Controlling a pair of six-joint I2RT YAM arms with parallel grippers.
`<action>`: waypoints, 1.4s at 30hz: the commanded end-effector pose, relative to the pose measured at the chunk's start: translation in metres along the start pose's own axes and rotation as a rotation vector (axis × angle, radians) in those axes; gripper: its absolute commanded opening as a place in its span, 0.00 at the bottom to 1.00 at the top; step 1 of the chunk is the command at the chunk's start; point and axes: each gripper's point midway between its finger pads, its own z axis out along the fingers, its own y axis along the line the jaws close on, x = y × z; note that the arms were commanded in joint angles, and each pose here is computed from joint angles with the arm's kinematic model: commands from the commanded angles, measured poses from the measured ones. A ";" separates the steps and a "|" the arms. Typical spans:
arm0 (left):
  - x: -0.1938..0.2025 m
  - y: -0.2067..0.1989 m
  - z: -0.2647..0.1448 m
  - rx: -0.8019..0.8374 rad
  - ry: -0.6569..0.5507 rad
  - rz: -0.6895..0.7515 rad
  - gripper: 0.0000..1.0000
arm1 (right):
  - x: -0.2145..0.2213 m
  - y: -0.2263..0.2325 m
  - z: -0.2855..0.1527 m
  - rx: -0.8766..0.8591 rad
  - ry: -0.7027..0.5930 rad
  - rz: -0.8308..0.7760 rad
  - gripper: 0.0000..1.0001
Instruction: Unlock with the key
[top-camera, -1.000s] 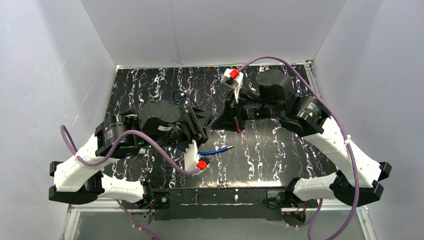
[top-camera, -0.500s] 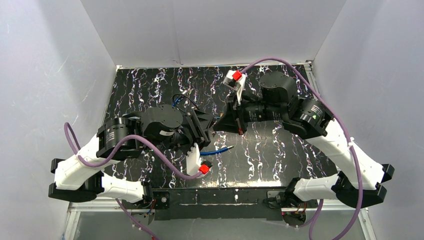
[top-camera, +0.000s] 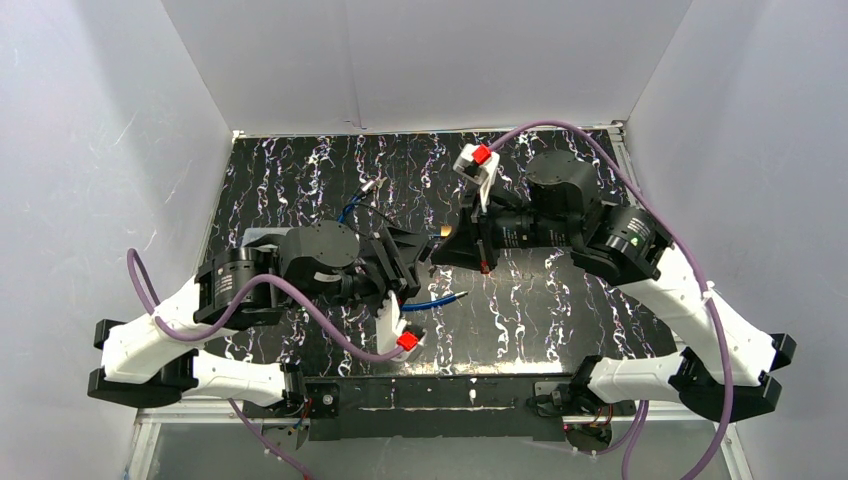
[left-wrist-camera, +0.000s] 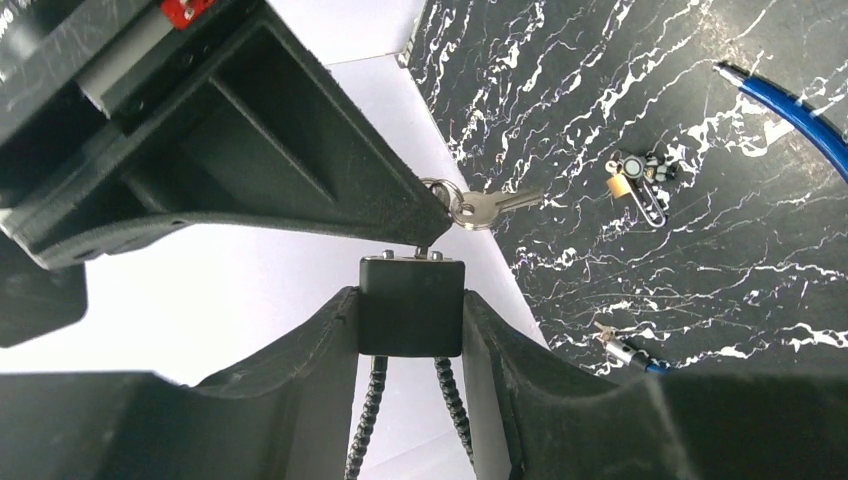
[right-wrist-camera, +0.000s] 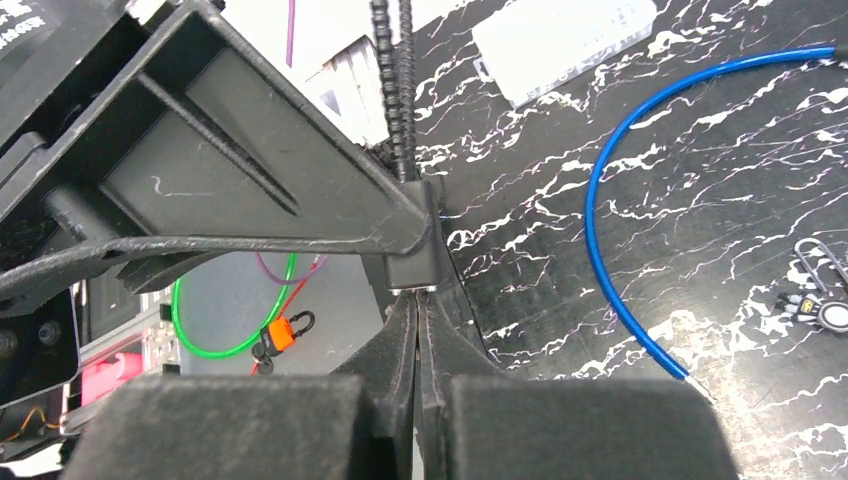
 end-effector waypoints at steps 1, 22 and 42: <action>-0.075 -0.013 0.021 0.055 -0.326 0.120 0.00 | -0.075 -0.002 0.010 0.017 -0.267 -0.077 0.01; -0.085 0.020 0.031 -0.093 -0.328 -0.152 0.00 | -0.095 -0.006 0.002 0.070 -0.348 -0.051 0.31; -0.060 0.017 0.033 -0.128 -0.220 -0.176 0.00 | -0.098 0.023 -0.039 0.011 -0.352 -0.114 0.80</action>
